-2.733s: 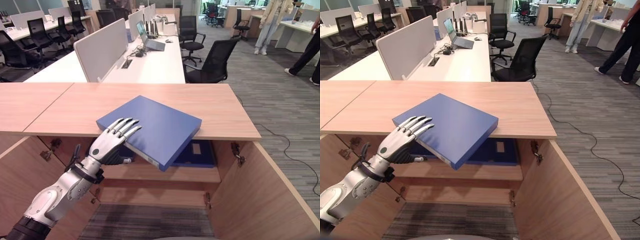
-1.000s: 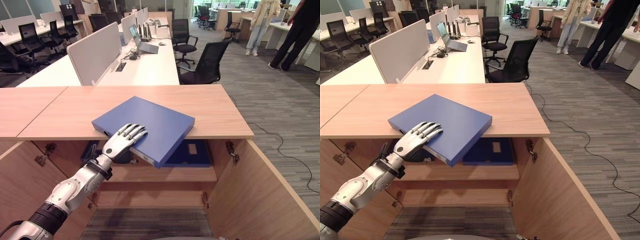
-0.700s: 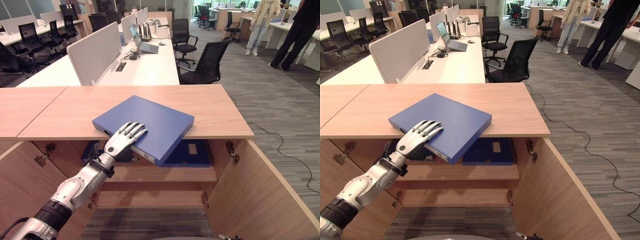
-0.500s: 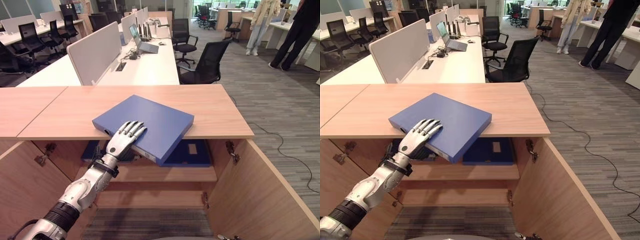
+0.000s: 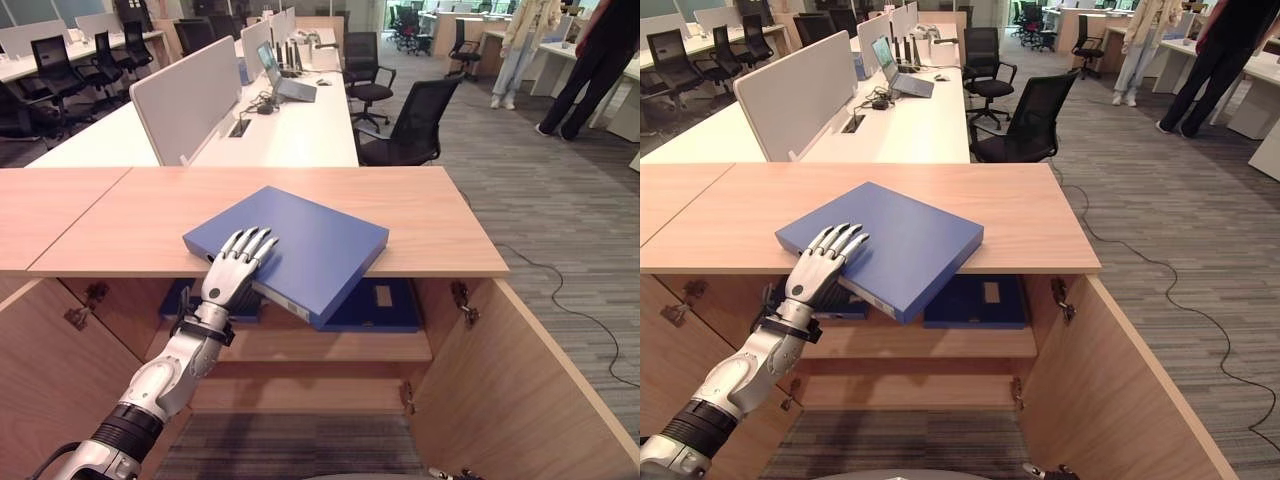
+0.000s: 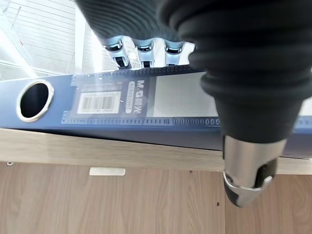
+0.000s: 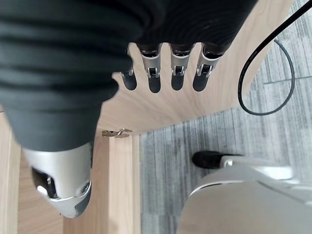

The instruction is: Put the empty folder in the office cabinet

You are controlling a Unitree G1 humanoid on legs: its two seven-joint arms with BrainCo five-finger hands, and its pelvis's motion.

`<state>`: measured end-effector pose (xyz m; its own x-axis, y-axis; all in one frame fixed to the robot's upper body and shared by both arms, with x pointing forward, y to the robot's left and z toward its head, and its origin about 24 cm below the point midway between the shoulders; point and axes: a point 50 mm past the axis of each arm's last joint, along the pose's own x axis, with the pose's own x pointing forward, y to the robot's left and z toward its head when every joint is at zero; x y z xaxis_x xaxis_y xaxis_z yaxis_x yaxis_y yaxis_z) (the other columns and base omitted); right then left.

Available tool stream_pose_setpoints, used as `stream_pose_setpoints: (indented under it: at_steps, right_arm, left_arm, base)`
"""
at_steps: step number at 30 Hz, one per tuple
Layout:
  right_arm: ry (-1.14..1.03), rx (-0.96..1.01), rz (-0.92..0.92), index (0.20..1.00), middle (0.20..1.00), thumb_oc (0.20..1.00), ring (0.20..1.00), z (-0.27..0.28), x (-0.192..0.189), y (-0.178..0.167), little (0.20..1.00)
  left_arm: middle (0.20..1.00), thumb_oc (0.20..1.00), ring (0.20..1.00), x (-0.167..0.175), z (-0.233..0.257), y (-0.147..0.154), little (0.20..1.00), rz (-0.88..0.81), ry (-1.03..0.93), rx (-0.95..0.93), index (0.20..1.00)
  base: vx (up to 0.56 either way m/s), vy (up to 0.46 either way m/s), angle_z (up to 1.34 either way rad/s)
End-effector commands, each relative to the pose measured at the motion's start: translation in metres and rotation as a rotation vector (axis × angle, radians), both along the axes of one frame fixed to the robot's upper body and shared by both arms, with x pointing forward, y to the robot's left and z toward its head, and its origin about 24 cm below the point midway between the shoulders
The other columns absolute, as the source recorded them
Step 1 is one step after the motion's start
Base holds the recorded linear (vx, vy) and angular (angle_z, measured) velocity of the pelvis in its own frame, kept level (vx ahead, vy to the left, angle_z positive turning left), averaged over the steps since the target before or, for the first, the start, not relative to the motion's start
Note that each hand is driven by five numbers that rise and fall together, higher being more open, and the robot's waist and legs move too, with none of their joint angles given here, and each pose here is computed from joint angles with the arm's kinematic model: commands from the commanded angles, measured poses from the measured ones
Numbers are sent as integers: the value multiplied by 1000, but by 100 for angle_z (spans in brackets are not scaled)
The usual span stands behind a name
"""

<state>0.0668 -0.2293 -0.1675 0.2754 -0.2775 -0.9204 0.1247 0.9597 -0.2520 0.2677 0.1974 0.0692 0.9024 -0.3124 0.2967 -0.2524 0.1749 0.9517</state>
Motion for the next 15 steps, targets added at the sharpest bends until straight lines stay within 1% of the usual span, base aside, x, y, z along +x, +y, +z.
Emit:
stream_pose_setpoints:
  at_steps: [1,15]
  right_arm:
    - [-8,13,64,1000,1000,1000,1000,-1,20,21,1000]
    - [-9,7,55,1000,1000,1000,1000,-1,15,13,1000]
  left_arm:
    - [1000,1000,1000,12,32,3,1000,7,-154,-12,1000]
    - [1000,1000,1000,12,39,5,1000,10,-182,-36,1000]
  base:
    - [0,0,0]
    - [0,0,0]
